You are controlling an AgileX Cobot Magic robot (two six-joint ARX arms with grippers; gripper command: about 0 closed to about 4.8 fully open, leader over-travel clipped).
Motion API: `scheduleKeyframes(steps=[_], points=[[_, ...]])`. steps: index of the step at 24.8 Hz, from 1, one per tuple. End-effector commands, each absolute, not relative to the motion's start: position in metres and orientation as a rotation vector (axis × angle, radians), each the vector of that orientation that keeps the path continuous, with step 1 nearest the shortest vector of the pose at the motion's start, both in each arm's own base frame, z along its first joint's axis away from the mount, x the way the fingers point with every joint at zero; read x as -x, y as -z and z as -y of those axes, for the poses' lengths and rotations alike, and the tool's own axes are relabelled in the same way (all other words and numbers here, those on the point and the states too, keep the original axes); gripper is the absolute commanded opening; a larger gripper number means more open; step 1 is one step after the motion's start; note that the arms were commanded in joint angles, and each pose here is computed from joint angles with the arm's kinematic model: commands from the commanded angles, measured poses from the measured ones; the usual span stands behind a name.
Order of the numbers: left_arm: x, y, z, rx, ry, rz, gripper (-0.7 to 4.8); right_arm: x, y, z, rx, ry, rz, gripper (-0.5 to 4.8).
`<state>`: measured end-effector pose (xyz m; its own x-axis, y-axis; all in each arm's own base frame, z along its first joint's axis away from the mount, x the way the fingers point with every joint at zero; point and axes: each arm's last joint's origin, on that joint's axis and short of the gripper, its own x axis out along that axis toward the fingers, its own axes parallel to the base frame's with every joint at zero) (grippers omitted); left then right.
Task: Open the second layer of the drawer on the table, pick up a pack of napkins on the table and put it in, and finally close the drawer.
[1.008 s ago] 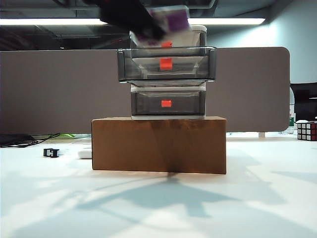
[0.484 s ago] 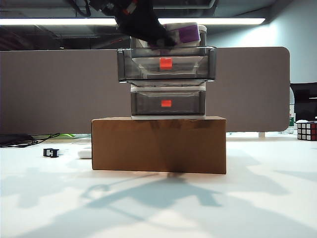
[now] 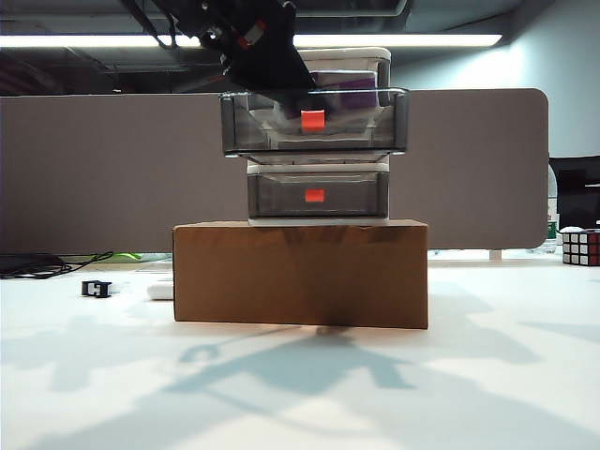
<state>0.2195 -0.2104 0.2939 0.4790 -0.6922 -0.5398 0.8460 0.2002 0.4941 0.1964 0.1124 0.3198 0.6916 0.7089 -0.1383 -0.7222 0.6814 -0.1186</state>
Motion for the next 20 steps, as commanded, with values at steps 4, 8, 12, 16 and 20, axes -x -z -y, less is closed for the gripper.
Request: scheduleKeyframes(steps=[4,8,12,16,20], points=[[-0.221,-0.3,0.21,-0.846,1.048,-0.213,2.62,-0.195,-0.324,-0.112,0.167,-0.802,-0.059,-0.05],[-0.221,-0.303,0.21,-0.844,1.045,-0.206,2.65,-0.195,-0.324,-0.112,0.167,-0.802,-0.059,-0.05],[-0.22,-0.304,0.208,-0.859,1.012,-0.218,2.65,-0.195,-0.324,-0.112,0.167,-0.802,-0.059,-0.05],[-0.212,-0.315,0.199,-0.882,0.977,-0.264,2.65,-0.195,-0.324,-0.112,0.167,-0.802,-0.058,-0.05],[-0.199,-0.336,0.187,-0.802,0.962,-0.323,2.64,-0.195,-0.326,-0.112,0.165,-0.802,-0.046,-0.05]])
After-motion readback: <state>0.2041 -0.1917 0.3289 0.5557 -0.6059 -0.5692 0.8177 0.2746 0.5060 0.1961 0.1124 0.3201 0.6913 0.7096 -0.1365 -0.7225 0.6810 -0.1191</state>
